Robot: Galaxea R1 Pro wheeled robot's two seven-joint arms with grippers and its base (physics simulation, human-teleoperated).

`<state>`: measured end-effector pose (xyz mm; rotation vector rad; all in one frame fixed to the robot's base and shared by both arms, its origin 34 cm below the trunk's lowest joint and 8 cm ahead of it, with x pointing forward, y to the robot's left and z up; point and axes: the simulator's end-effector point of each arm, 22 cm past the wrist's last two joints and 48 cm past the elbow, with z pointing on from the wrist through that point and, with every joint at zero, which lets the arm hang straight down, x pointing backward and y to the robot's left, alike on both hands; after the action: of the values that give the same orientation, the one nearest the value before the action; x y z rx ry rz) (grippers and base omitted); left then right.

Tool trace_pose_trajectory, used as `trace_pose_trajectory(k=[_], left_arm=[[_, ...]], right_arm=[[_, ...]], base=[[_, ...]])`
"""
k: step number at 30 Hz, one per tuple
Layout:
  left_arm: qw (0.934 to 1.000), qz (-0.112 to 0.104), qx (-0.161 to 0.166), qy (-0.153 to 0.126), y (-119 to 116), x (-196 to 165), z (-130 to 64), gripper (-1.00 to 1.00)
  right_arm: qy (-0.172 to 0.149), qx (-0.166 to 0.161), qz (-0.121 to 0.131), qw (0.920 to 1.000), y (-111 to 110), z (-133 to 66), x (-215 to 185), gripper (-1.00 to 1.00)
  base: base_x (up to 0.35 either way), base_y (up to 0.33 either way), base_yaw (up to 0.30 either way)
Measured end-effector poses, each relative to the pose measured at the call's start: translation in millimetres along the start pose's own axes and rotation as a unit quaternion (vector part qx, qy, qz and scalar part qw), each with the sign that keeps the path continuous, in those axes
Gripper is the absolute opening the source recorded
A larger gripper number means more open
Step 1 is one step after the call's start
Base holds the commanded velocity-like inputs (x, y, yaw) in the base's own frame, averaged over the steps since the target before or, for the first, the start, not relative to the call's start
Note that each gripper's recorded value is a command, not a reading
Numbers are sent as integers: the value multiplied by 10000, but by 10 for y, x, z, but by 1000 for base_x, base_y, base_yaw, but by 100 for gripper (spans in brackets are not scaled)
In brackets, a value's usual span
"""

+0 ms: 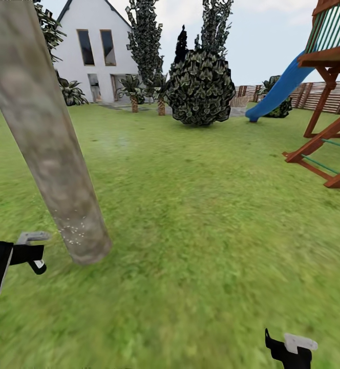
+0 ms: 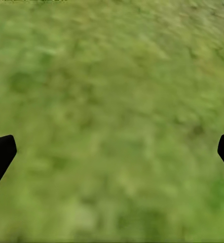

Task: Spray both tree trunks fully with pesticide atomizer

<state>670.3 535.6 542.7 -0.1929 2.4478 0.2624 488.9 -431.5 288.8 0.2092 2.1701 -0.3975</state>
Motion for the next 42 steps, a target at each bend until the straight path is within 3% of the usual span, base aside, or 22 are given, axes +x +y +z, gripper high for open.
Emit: trace_pose_trajectory(k=[3, 5, 8, 19, 30, 42], left_arm=[[9999, -41, 119, 22, -74, 17, 7, -100], [9990, 124, 419, 50, -295, 14, 13, -100], [9982, 264, 540, 56, -398, 7, 8, -100], [9982, 288, 513, 75, -388, 18, 12, -100], [9983, 254, 492, 182, -361, 105, 60, -100], [9983, 254, 485, 187, -358, 108, 61, -100]], right_arm=[[0, 0, 0, 10000, 0, 0, 0, 100], [0, 1, 0, 10000, -1, -1, 1, 100], [-2, 1, -2, 10000, -2, 0, -1, 100], [-4, 0, -2, 10000, -1, -1, -3, 100], [-1, -1, -1, 10000, 1, 0, -1, 100], [-3, -1, -1, 10000, 2, -1, -2, 100]], base=[[0, 0, 228], [0, -14, 48], [0, -216, 7], [133, -235, 6], [137, -227, 244], [79, -269, 9]])
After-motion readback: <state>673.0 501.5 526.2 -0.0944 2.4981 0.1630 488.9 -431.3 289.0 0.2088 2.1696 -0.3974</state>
